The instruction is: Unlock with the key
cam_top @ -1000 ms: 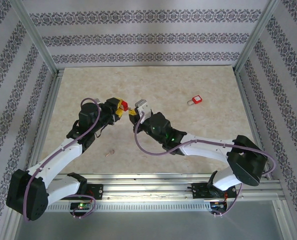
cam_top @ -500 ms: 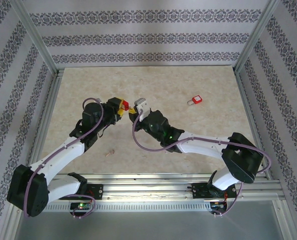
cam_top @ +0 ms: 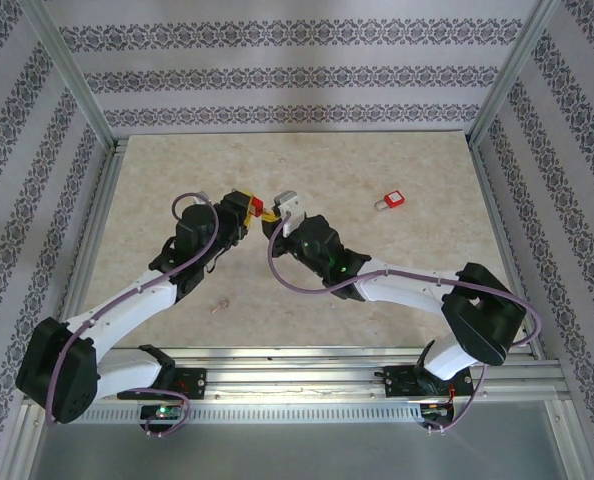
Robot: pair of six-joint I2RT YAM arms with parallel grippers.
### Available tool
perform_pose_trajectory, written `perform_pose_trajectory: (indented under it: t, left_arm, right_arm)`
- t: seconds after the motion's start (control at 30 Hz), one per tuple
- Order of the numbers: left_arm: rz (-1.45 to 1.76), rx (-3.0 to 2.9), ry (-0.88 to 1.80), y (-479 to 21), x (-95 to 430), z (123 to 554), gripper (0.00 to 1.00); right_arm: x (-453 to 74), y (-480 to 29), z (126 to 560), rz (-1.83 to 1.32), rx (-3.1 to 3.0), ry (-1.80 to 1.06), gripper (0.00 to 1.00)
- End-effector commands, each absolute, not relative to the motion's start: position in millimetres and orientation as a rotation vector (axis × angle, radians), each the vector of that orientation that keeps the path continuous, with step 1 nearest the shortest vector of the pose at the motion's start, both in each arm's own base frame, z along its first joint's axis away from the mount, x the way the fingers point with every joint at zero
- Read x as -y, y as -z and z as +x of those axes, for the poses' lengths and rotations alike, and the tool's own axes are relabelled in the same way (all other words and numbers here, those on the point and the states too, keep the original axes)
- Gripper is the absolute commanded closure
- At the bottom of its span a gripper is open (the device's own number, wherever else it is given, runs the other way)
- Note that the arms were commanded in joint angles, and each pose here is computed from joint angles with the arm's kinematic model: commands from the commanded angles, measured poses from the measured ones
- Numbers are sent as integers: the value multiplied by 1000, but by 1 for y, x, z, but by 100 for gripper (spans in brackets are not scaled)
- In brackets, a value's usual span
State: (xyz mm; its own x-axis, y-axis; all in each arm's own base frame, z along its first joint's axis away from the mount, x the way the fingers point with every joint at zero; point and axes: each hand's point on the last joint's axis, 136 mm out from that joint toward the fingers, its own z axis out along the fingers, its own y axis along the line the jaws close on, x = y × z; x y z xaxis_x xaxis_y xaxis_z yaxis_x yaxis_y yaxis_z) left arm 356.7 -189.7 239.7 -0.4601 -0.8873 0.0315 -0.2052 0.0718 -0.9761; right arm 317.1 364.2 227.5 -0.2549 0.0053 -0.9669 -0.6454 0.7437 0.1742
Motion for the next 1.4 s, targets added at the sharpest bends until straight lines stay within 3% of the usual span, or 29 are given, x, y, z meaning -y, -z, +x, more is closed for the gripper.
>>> perform_pose_trajectory:
  t: [0.0,0.77,1.37]
  left_arm:
    - [-710,-1869,1762,-284,269,309,100]
    - [-182,-1523,1772,-317,261,295,100]
    - [293,-1319,1692,-365,260,257,100]
  right_arm:
    - [-387,-248,312,-541,-1672,-790,100]
    - [-342,-296,322,-368,-1644,-1209,100]
    - [-323,-317,342,-289,-1620,-1409,100]
